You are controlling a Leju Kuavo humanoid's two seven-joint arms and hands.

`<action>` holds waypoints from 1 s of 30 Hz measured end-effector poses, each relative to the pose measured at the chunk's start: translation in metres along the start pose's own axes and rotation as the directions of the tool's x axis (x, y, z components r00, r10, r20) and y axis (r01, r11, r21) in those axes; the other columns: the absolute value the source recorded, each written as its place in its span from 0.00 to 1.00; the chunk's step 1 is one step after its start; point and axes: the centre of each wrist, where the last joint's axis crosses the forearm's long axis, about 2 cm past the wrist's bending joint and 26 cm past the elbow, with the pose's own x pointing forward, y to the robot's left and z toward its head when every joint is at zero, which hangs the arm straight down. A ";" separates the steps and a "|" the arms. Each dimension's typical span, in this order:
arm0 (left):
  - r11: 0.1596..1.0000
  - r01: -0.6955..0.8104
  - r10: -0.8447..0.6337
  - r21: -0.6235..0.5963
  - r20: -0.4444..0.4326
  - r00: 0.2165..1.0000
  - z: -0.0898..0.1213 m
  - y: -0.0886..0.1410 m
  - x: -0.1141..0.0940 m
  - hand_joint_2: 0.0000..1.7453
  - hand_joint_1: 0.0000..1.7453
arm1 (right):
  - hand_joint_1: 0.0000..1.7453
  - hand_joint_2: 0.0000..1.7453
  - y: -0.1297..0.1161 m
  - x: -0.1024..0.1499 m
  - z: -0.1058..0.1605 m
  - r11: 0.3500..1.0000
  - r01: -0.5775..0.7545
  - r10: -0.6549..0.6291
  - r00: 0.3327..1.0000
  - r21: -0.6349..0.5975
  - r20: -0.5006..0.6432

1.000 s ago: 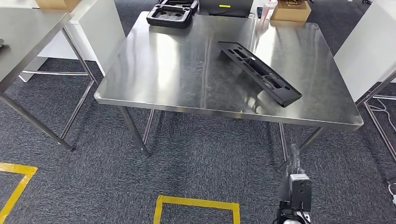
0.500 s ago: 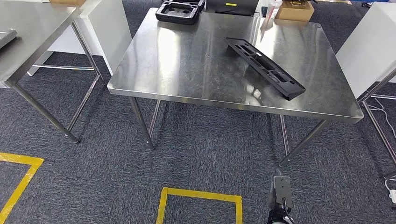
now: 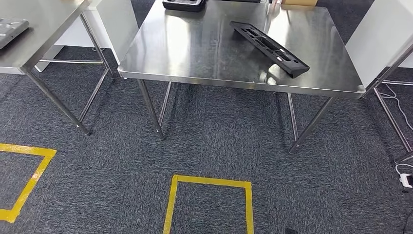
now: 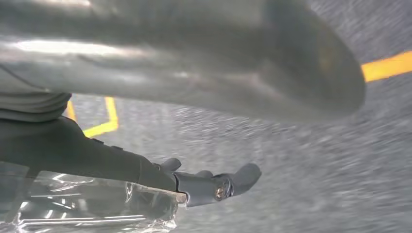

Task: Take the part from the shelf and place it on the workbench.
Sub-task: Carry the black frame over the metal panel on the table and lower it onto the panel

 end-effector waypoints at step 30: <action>0.994 0.001 0.016 0.112 -0.152 0.988 0.010 -0.010 -0.018 0.00 0.00 | 0.00 0.00 -0.005 -0.085 0.050 0.995 -0.088 0.028 0.740 -0.056 -0.672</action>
